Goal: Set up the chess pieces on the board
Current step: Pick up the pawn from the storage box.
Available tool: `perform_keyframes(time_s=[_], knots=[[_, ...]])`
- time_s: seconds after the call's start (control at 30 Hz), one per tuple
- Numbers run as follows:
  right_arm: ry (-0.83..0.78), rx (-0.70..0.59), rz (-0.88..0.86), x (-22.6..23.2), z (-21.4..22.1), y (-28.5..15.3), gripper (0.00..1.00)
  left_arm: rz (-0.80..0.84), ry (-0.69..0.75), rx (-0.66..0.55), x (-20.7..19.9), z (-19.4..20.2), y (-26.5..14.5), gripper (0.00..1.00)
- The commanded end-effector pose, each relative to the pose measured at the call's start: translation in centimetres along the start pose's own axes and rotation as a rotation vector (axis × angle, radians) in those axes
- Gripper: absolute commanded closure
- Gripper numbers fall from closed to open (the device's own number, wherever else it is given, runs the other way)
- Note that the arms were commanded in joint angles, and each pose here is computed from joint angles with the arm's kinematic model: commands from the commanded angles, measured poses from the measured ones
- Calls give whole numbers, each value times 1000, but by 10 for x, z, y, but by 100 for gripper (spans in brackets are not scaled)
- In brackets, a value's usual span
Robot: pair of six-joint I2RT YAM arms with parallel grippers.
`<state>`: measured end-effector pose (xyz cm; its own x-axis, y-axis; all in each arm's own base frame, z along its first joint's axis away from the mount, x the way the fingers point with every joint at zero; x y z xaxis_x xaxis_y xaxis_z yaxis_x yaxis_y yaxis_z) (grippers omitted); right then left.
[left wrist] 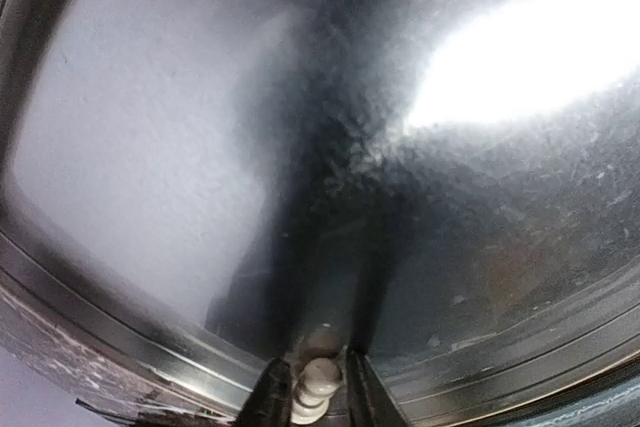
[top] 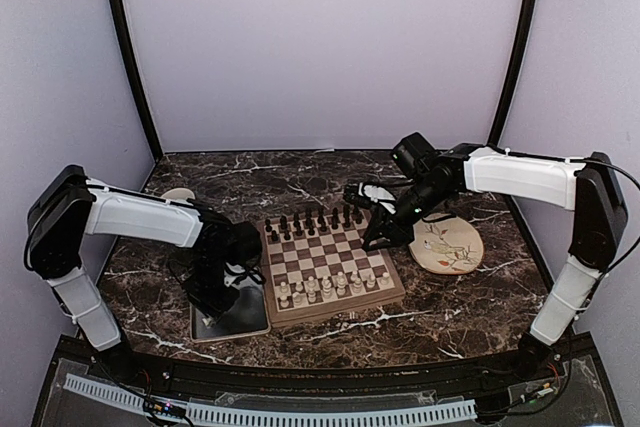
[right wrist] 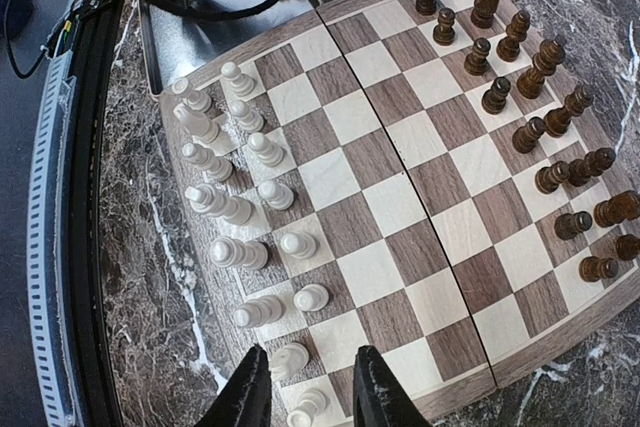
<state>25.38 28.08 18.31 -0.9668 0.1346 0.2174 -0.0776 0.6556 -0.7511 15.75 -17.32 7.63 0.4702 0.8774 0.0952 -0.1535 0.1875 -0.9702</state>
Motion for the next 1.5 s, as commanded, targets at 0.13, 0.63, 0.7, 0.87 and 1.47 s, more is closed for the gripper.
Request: perform_keyframes(time_s=[0.13, 0.63, 0.7, 0.87, 1.47], knots=[[-13, -5, 3, -1, -7, 3, 70, 67, -91, -91, 0, -1, -1, 66], [-26, 3, -12, 3, -8, 9, 70, 24, -107, -48, 13, 26, 1, 66], [-27, 4, -11, 4, -8, 9, 70, 21, -103, -48, 14, 28, -2, 63], [-29, 6, -12, 5, -8, 10, 70, 20, -112, -66, 17, 34, -8, 62], [-36, 10, -16, 6, -8, 11, 70, -40, -139, 21, 19, 34, 9, 72]])
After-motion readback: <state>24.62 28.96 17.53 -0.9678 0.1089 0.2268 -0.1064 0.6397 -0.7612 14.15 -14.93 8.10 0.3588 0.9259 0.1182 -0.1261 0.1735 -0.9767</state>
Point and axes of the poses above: each gripper's point midway between its finger pads, its own y axis out along the fingers, its own x axis along the line the jaws close on, z = x × y, the point moved 6 cm from there along -y, back along the fingers, and after that the axes turned 1 degree about y, right-handed, at the moved point
